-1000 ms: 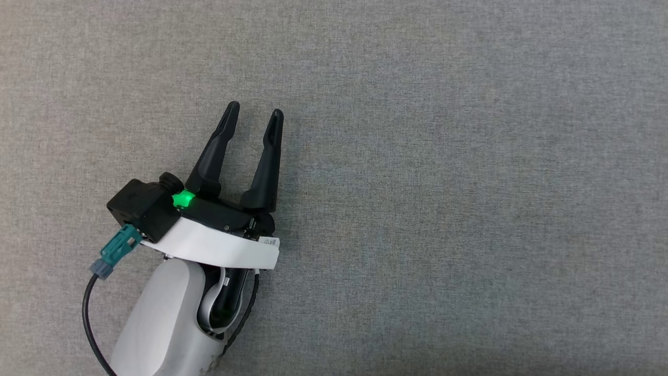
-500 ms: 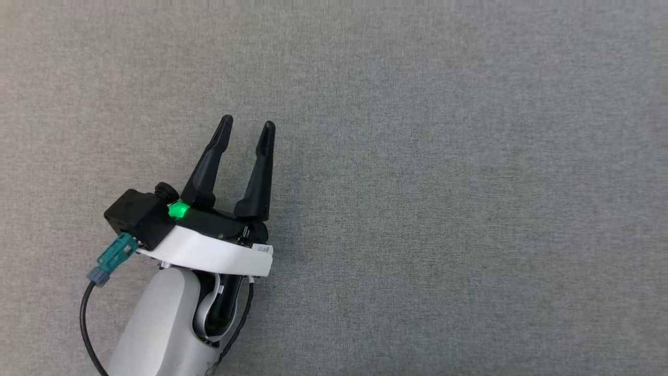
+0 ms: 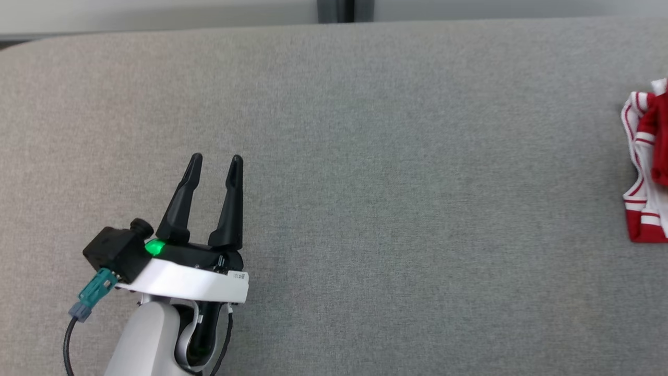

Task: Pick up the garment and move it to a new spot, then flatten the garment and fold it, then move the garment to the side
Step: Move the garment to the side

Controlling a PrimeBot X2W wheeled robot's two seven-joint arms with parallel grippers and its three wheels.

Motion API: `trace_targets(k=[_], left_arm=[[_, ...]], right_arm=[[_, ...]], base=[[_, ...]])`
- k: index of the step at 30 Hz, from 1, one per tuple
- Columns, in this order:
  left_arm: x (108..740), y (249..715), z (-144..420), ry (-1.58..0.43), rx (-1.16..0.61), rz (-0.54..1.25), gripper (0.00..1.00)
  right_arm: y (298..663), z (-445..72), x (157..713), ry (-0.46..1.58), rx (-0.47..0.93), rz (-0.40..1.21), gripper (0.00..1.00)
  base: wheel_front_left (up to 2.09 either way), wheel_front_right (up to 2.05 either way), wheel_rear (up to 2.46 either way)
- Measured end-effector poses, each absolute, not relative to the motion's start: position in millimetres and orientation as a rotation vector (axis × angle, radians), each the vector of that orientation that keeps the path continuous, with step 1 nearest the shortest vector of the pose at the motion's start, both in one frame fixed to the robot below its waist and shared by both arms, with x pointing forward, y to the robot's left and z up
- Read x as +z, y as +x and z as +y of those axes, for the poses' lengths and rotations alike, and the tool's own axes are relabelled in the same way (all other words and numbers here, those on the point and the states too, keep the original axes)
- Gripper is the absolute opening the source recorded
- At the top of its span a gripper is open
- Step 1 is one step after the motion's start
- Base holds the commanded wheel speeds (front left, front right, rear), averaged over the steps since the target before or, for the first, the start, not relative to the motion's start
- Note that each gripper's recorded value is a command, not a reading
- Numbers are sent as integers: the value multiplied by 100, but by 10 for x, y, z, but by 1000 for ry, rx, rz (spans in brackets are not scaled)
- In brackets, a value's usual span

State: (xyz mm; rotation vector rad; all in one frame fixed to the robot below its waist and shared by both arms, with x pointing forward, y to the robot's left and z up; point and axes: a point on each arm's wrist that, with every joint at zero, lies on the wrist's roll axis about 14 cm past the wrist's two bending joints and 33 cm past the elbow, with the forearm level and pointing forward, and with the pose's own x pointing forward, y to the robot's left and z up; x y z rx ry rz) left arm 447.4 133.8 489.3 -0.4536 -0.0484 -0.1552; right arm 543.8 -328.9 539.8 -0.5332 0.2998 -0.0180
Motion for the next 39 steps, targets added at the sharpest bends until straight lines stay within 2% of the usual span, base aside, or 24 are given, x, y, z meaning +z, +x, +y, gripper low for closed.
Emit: trace_targets(k=[9, 18, 23, 31, 39], left_arm=[[5181, 4273, 1413, -447, -144, -123, 100], [5239, 4081, 1513, -437, -114, -138, 100], [5202, 3952, 1569, -433, -93, -127, 100], [5080, 3802, 1570, -430, -77, -86, 100], [5021, 3717, 1584, -437, -63, -67, 100]], right_arm=[[5295, -2303, 6015, -238, 136, -67, 100], [4884, -1585, 6024, -79, 257, -255, 100], [4619, -1239, 5773, -6, 289, -253, 100], [4371, -1164, 5471, 52, 256, -186, 100], [4250, -999, 5383, 26, 301, -164, 100]], base=[[0, 0, 0], [0, 0, 0], [0, 0, 0], [0, 0, 0], [0, 0, 0]])
